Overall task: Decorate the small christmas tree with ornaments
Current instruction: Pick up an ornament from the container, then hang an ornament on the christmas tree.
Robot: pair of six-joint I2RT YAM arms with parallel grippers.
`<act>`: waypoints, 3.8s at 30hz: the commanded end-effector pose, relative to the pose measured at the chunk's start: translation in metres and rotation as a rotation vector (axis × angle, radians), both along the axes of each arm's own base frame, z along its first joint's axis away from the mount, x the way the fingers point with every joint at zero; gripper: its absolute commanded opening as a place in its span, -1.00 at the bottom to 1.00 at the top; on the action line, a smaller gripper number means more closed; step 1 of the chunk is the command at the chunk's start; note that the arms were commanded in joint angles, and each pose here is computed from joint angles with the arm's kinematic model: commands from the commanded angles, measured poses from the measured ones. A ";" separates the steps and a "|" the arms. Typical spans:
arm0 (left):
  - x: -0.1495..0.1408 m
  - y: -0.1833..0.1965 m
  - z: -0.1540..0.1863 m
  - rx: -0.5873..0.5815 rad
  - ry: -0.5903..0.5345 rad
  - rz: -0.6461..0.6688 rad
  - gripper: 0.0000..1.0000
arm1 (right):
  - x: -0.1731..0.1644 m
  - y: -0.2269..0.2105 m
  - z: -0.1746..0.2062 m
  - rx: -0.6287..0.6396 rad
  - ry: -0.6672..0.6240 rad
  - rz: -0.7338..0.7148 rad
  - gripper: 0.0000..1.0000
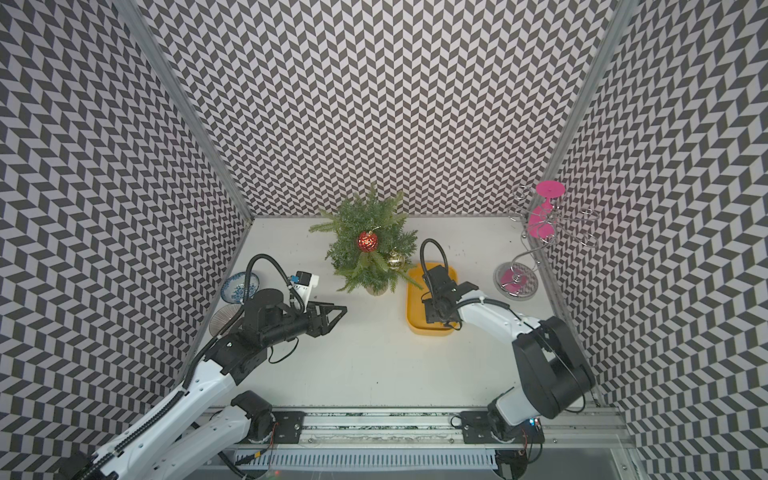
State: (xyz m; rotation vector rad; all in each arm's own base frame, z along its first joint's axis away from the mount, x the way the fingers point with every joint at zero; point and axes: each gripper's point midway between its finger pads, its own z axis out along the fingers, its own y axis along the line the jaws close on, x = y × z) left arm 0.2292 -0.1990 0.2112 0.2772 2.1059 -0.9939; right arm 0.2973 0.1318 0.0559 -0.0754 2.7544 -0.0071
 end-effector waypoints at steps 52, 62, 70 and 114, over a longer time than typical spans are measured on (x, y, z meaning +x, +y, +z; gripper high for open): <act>0.020 -0.004 0.057 -0.089 -0.116 0.016 0.17 | 0.020 0.033 0.123 0.237 -0.252 0.077 0.22; 0.020 -0.007 0.098 -0.165 -0.181 -0.017 0.11 | 0.000 0.054 0.225 0.472 -0.447 0.199 0.22; 0.016 -0.004 0.127 -0.222 -0.240 -0.019 0.05 | -0.010 0.073 0.298 0.604 -0.507 0.298 0.22; -0.031 -0.067 0.175 -0.307 -0.413 -0.333 -0.13 | -0.094 0.187 0.396 1.112 -0.453 0.906 0.22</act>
